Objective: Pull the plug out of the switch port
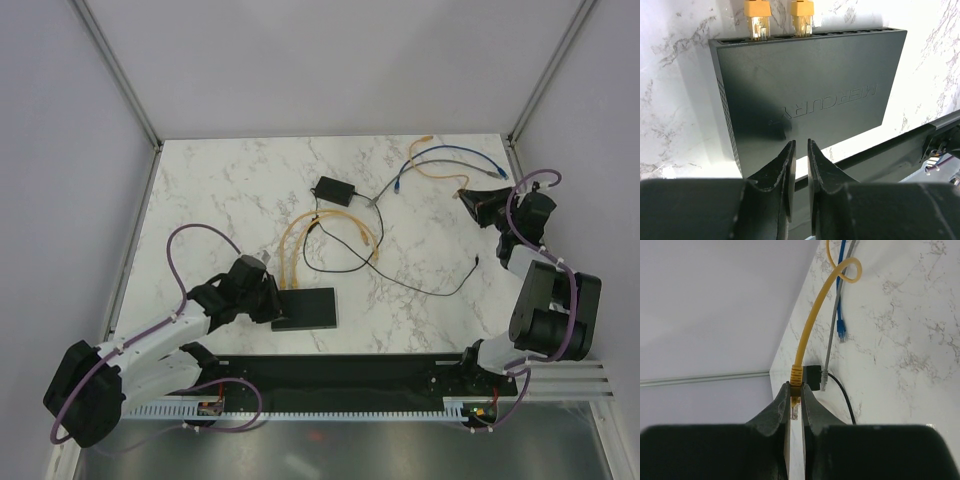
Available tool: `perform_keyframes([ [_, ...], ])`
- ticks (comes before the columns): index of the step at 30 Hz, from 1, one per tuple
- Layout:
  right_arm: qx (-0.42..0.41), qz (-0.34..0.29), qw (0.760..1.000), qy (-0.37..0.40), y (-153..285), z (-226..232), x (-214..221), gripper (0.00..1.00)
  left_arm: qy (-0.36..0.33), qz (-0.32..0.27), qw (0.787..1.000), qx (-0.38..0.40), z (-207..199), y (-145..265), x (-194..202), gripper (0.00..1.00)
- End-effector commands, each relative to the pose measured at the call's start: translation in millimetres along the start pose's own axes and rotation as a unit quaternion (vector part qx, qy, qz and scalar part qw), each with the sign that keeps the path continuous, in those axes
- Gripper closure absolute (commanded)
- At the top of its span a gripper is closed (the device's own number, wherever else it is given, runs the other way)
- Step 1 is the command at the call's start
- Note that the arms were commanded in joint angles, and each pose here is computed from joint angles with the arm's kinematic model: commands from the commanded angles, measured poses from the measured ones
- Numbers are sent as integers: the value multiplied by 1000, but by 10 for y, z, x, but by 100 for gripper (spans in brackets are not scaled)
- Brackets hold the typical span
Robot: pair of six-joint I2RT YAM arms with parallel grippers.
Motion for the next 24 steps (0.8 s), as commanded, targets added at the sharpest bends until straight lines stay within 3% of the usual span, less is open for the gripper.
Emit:
perform_keyframes([
  [1,-25,-14,998,59,-59,129,-155,98,-14,0,1000,10,-18,-28,-14,77],
  [3,9,1,998,70,-65,21,-119,97,-13,-1,1000,9,-19,-35,-18,77],
  [12,18,60,996,70,-197,-291,110,83,-8,10,1000,15,-42,-85,1,78],
  [18,113,77,978,155,-180,-361,37,58,-8,5,999,31,-90,-26,1,78],
  [19,126,84,973,175,-139,-350,47,49,-7,3,999,32,-92,-20,-3,78],
  [24,158,81,948,263,-125,-92,90,35,-8,-10,999,35,-123,50,-39,78],
])
Point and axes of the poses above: each gripper's point midway between its finger pads, its own y axis back along the fingers, its own z axis along the line the jaws close on, x = y × z, the point moved 3 cm from there along y, back along the fingers, and after that the axes turned 14 degrees about y, right-handed, at the moved point
